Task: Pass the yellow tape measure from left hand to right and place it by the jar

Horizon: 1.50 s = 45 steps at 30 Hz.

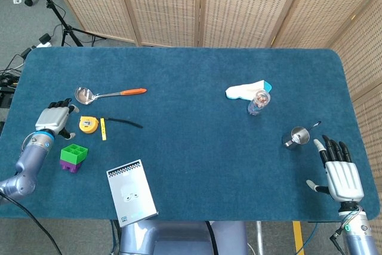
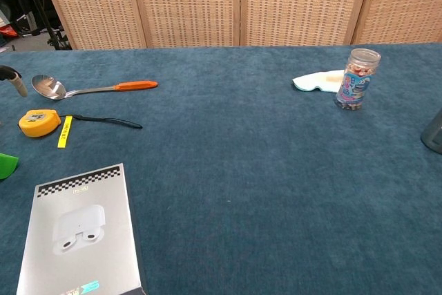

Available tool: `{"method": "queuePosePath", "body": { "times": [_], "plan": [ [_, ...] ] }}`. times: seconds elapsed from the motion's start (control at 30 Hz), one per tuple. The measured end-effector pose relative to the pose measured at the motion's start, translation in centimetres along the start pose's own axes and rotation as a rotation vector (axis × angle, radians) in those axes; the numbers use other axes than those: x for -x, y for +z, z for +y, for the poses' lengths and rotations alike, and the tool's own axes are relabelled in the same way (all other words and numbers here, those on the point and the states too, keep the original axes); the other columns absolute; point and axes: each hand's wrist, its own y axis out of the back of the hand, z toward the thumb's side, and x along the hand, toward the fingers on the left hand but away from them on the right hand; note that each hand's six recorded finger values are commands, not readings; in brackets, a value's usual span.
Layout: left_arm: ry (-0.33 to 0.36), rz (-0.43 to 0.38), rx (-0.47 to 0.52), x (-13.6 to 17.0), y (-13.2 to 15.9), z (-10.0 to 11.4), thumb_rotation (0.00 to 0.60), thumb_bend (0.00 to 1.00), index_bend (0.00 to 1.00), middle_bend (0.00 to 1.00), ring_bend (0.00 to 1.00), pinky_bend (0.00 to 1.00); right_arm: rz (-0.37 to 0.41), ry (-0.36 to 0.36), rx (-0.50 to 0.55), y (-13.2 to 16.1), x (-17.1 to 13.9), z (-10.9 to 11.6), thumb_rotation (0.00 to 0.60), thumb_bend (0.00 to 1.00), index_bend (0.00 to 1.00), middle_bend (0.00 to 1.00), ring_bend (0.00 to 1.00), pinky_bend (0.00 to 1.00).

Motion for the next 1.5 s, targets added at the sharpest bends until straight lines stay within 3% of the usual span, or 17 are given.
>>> {"method": "queuePosePath", "body": {
  "times": [0.77, 1.5],
  "plan": [
    [0.003, -0.027, -0.084, -1.1, 1.1, -1.1, 0.600, 0.25, 0.26, 0.00, 0.00, 0.00, -0.006, 0.009, -0.004, -0.1, 0.1, -0.3, 0.600, 0.09, 0.07, 0.00, 0.00, 0.00],
    [0.006, -0.027, -0.062, -2.1, 1.8, -2.3, 0.600, 0.25, 0.26, 0.00, 0.00, 0.00, -0.001, 0.024, 0.001, 0.1, 0.1, -0.5, 0.600, 0.09, 0.07, 0.00, 0.00, 0.00]
  ]
}}
